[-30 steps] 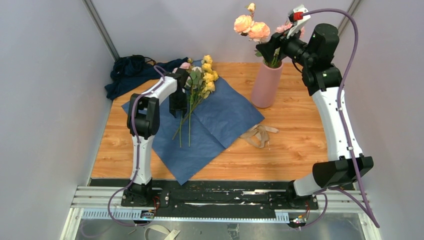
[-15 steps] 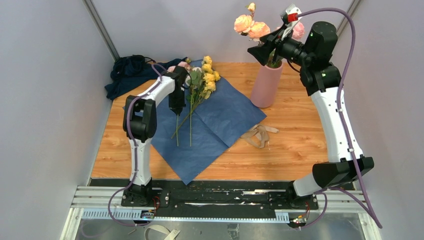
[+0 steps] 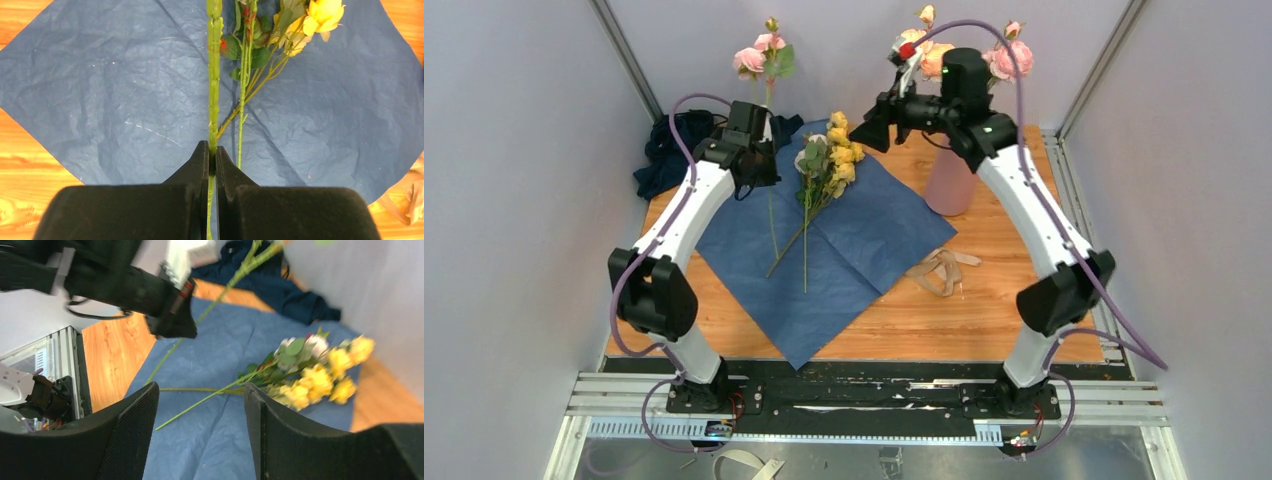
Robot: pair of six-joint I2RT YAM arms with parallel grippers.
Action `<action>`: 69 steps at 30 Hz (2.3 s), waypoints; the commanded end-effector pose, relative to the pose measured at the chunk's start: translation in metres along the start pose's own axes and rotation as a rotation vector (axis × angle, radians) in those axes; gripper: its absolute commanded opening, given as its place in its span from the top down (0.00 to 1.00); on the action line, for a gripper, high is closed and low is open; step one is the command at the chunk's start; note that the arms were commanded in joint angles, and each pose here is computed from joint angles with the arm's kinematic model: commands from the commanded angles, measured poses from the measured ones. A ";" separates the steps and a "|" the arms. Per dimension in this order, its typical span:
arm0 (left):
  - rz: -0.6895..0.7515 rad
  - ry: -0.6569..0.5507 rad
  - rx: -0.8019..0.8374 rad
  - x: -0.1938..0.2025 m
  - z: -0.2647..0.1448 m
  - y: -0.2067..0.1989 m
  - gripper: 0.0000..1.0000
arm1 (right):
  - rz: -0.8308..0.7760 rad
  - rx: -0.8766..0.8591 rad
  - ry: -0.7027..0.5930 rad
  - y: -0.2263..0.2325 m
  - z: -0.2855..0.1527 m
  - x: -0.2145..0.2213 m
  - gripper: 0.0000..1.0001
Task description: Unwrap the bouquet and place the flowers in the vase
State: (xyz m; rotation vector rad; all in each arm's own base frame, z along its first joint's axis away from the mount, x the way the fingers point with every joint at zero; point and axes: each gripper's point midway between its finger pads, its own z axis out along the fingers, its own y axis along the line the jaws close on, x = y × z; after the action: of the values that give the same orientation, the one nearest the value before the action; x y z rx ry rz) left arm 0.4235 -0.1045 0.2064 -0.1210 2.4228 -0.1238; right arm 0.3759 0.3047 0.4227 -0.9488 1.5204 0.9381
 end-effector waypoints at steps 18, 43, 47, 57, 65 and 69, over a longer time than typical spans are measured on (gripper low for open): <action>0.152 -0.252 0.343 -0.004 -0.067 -0.081 1.00 | 0.186 -0.115 0.019 -0.011 0.124 0.048 0.14; 0.270 -0.242 0.296 0.011 -0.080 -0.095 1.00 | 0.196 -0.112 -0.010 -0.017 0.131 0.041 0.74; 0.267 -0.222 0.241 0.012 -0.066 -0.089 1.00 | 0.169 -0.091 0.008 -0.015 0.122 0.041 0.64; 0.254 -0.241 0.233 0.000 -0.065 -0.093 1.00 | 0.158 -0.053 0.028 -0.019 0.110 0.045 0.63; 0.245 -0.232 0.207 0.005 -0.063 -0.086 1.00 | 0.166 -0.067 0.028 -0.019 0.112 0.046 1.00; 0.242 -0.241 0.210 0.003 -0.065 -0.087 1.00 | 0.174 -0.077 0.032 -0.018 0.112 0.048 1.00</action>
State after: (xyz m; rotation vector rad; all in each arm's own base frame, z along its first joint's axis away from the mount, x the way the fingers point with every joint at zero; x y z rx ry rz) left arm 0.3821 -0.1921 0.2540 0.2658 2.1739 -0.2623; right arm 0.4268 0.4081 0.3476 -0.8926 1.6525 1.1479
